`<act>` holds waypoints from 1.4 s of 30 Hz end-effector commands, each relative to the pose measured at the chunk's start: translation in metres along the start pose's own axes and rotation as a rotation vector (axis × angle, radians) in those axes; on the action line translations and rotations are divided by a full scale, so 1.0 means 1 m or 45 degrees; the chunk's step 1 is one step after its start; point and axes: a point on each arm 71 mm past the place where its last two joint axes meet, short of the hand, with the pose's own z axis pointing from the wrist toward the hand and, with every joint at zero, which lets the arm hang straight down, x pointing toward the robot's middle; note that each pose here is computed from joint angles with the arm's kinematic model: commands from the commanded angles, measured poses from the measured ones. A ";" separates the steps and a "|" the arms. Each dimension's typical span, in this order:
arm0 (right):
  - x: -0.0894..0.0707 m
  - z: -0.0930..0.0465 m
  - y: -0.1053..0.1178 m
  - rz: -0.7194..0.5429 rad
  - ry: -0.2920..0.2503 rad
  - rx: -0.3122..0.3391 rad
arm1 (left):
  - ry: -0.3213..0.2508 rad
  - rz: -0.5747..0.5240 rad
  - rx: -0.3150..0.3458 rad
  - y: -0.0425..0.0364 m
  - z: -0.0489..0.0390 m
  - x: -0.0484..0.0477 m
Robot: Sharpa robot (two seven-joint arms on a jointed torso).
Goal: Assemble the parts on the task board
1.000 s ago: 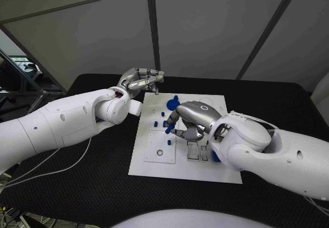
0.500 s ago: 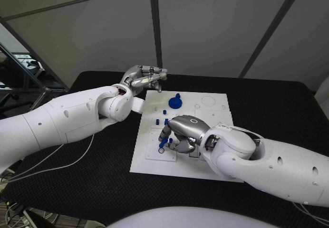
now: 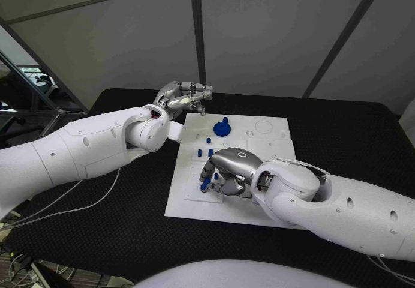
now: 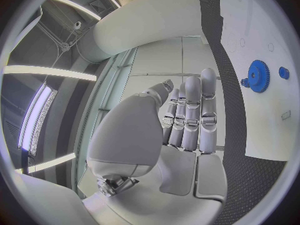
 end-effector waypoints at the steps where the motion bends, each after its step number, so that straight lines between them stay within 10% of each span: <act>1: 0.002 0.001 0.000 -0.032 0.041 -0.003 | 0.018 -0.001 0.008 -0.0015 0.0006 0.0015; 42: 0.014 0.007 0.006 -0.089 0.079 -0.032 | 0.029 0.006 0.003 -0.0015 0.0002 0.0023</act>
